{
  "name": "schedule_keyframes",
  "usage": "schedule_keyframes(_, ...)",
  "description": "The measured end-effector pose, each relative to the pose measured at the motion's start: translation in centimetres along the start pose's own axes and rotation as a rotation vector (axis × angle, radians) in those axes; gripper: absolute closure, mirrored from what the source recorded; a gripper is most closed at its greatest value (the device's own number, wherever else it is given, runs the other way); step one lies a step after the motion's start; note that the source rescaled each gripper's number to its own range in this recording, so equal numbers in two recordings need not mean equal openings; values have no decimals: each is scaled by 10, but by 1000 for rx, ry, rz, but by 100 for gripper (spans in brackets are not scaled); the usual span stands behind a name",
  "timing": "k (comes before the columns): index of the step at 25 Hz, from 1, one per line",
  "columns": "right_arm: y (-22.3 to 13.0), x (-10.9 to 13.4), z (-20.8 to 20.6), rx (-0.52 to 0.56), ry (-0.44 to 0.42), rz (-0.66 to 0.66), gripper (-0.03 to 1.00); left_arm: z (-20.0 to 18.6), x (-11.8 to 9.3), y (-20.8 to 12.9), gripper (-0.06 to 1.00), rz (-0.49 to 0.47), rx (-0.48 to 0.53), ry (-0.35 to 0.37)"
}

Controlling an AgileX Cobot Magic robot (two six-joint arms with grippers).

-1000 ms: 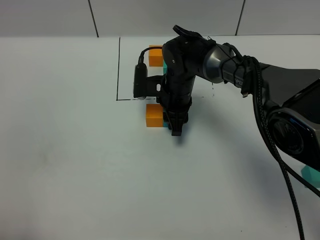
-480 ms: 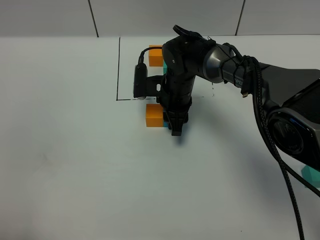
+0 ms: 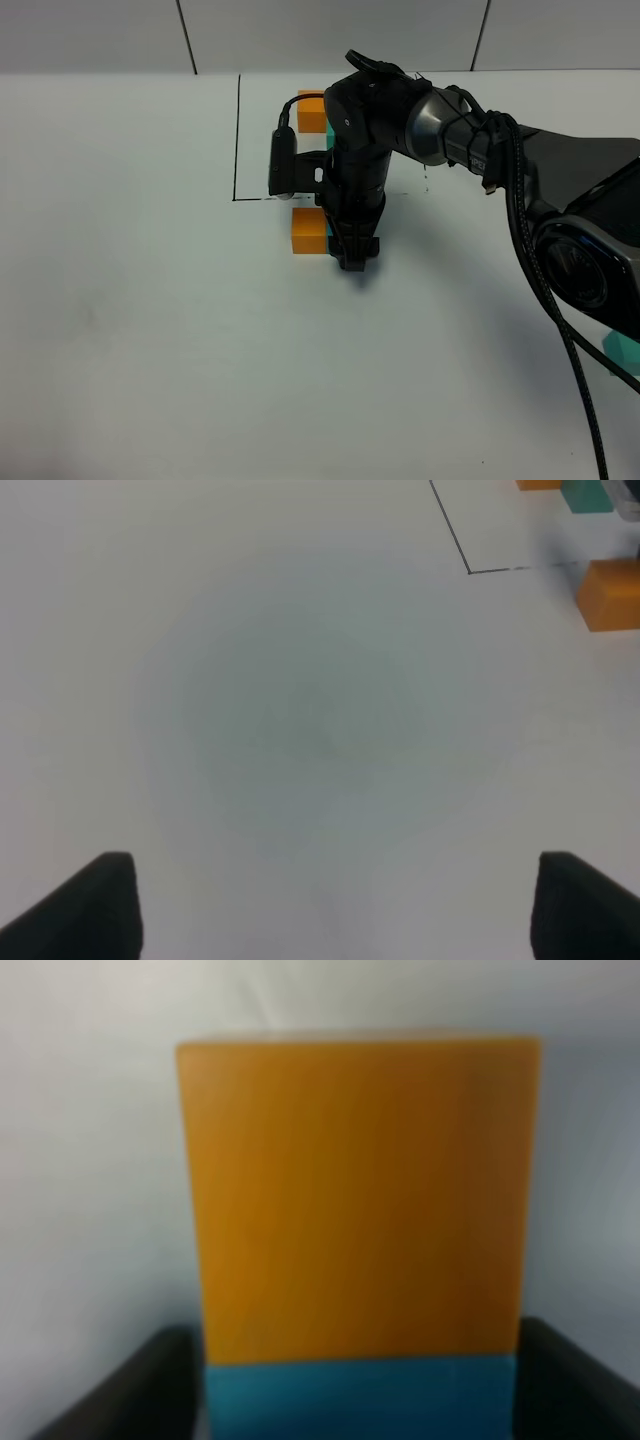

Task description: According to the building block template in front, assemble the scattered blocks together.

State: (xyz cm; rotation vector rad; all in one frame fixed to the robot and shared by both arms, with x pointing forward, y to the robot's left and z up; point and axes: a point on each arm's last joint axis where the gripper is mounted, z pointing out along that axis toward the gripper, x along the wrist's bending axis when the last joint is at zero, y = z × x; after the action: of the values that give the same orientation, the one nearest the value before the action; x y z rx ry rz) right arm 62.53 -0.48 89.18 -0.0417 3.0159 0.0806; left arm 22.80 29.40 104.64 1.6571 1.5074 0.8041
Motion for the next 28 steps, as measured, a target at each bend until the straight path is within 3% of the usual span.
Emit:
schedule_keyframes(3, -6, 1, -4, 27, 25, 55, 24, 0, 0, 0, 17, 0, 0, 0)
schedule_keyframes(5, -13, 1, -14, 48, 62, 127, 18, 0, 0, 0, 17, 0, 0, 0)
schedule_keyframes(11, -64, -15, -51, 11, 112, 431, 15, 0, 0, 0, 18, 0, 0, 0)
schedule_keyframes(16, -123, -14, -77, 17, 129, 633, 15, 0, 0, 0, 18, 0, 0, 0)
schedule_keyframes(19, -161, -1, -88, 38, 151, 782, 16, 0, 0, 0, 18, 0, 0, 0)
schedule_keyframes(22, -201, 16, -96, 32, 121, 948, 16, 0, 0, 0, 18, 0, 0, 0)
schedule_keyframes(28, -255, 72, -113, -18, -10, 1293, 19, 0, 0, 0, 18, 0, 0, 0)
